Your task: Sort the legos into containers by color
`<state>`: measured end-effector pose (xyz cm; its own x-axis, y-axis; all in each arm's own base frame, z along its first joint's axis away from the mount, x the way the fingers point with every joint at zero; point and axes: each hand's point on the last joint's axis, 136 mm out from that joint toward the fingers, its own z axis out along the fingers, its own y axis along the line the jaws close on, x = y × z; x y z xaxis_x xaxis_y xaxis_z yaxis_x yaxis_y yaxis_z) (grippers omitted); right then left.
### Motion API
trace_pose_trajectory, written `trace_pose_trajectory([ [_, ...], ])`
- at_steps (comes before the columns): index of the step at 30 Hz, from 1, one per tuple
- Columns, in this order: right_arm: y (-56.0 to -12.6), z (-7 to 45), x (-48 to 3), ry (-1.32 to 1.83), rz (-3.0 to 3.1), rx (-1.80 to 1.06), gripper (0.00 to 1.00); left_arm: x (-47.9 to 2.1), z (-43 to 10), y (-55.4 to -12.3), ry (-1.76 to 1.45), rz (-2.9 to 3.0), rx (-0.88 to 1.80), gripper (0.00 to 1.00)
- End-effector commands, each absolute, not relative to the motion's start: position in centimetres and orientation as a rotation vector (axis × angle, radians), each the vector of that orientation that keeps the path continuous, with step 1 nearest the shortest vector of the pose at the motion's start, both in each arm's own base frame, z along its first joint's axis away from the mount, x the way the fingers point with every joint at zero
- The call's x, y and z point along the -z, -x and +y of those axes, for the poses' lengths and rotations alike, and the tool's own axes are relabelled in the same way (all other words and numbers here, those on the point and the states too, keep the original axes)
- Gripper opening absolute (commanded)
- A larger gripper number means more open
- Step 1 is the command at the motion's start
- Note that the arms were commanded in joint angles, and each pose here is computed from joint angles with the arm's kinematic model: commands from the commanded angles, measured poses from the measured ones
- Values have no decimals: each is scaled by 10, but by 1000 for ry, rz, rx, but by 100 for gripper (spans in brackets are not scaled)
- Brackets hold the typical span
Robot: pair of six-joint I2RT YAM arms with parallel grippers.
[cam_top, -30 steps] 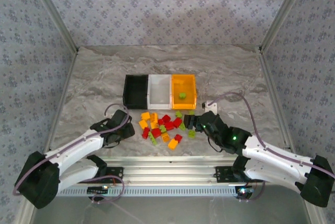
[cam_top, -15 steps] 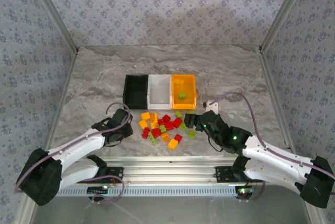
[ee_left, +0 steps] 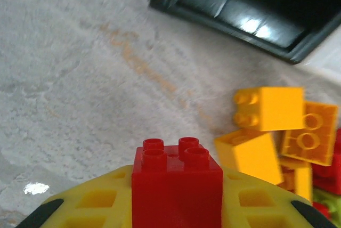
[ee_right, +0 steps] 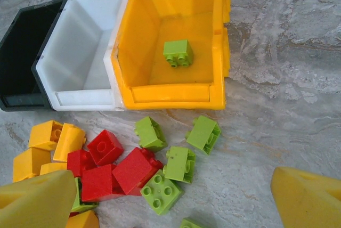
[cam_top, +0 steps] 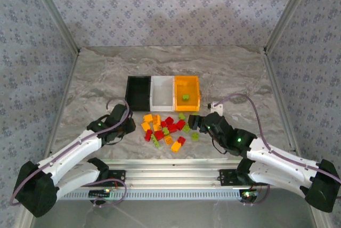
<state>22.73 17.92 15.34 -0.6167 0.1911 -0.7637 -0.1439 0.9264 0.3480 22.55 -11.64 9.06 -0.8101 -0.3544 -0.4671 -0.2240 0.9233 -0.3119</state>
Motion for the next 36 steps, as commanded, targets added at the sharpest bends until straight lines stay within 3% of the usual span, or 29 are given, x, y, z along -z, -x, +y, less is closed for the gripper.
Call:
trace_pose_trajectory([
  [1,-230,173,-155,-77,2178,-459,96,-118,-128,-242,357,2514,344,8],
  [10,-229,168,-152,-103,2191,-448,96,-164,-149,-330,323,2399,214,7],
  [16,-229,165,-154,-108,2191,-445,96,-150,-145,-381,393,2421,129,6],
  [22,-227,161,-155,-121,2191,-448,96,-130,-147,-406,423,2458,78,7],
  [27,-225,158,-155,-129,2194,-446,96,-121,-154,-414,438,2479,97,26],
  [30,-224,157,-154,-130,2202,-447,96,-127,-159,-415,438,2474,134,46],
  [36,-221,154,-143,-153,2266,-429,96,-163,-169,-410,410,2406,242,68],
])
